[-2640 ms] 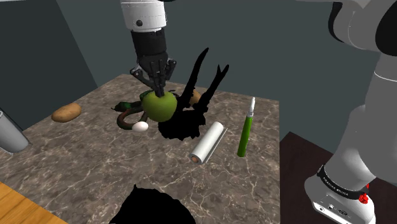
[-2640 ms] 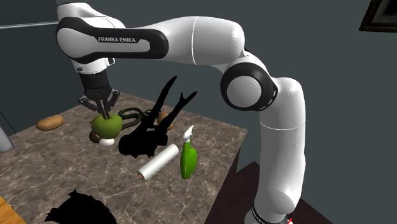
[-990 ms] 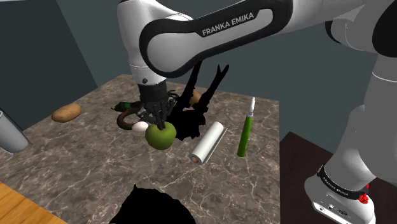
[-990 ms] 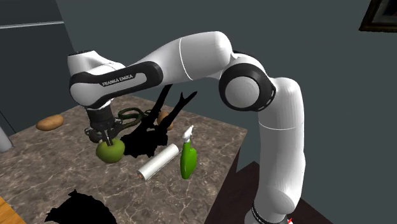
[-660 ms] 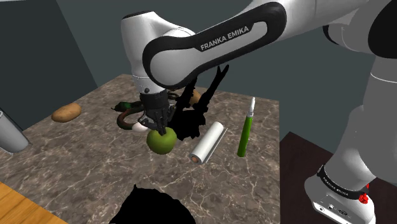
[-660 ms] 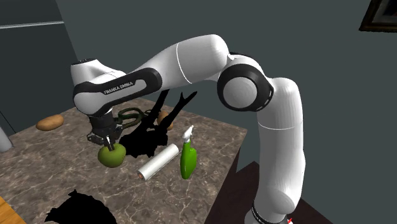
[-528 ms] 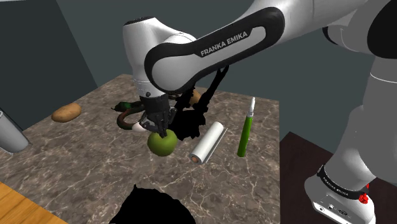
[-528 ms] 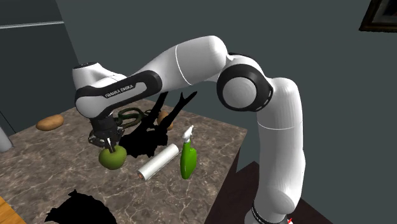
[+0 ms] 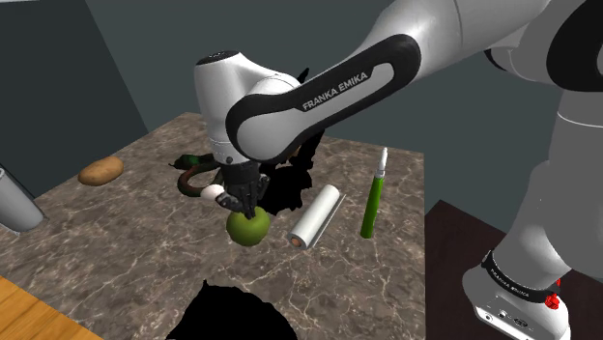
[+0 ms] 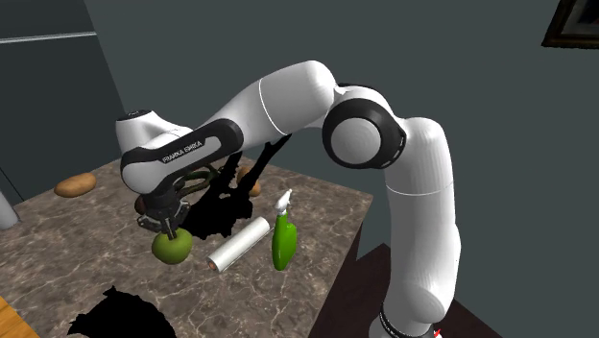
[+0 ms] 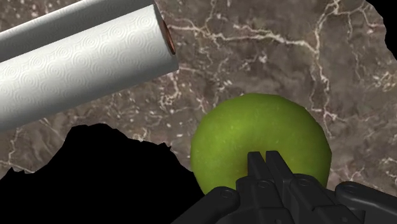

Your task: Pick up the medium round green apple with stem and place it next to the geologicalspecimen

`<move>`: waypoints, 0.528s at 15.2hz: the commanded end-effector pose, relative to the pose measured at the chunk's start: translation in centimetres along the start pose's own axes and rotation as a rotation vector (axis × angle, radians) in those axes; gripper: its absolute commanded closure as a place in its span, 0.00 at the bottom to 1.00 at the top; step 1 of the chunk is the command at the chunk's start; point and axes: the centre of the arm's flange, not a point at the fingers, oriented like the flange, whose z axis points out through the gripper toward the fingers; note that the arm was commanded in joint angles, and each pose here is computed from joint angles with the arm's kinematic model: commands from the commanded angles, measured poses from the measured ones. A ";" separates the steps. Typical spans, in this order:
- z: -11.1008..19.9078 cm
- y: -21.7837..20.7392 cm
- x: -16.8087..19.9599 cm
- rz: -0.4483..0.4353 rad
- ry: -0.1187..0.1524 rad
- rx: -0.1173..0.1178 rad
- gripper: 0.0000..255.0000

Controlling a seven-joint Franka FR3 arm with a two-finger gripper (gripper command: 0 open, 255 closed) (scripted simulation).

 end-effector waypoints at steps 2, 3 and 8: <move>0.4 0.1 0.1 0.002 -0.001 -0.002 1.00; 0.4 0.1 0.1 0.002 -0.001 -0.002 1.00; 0.3 0.1 0.1 0.002 -0.001 -0.002 0.00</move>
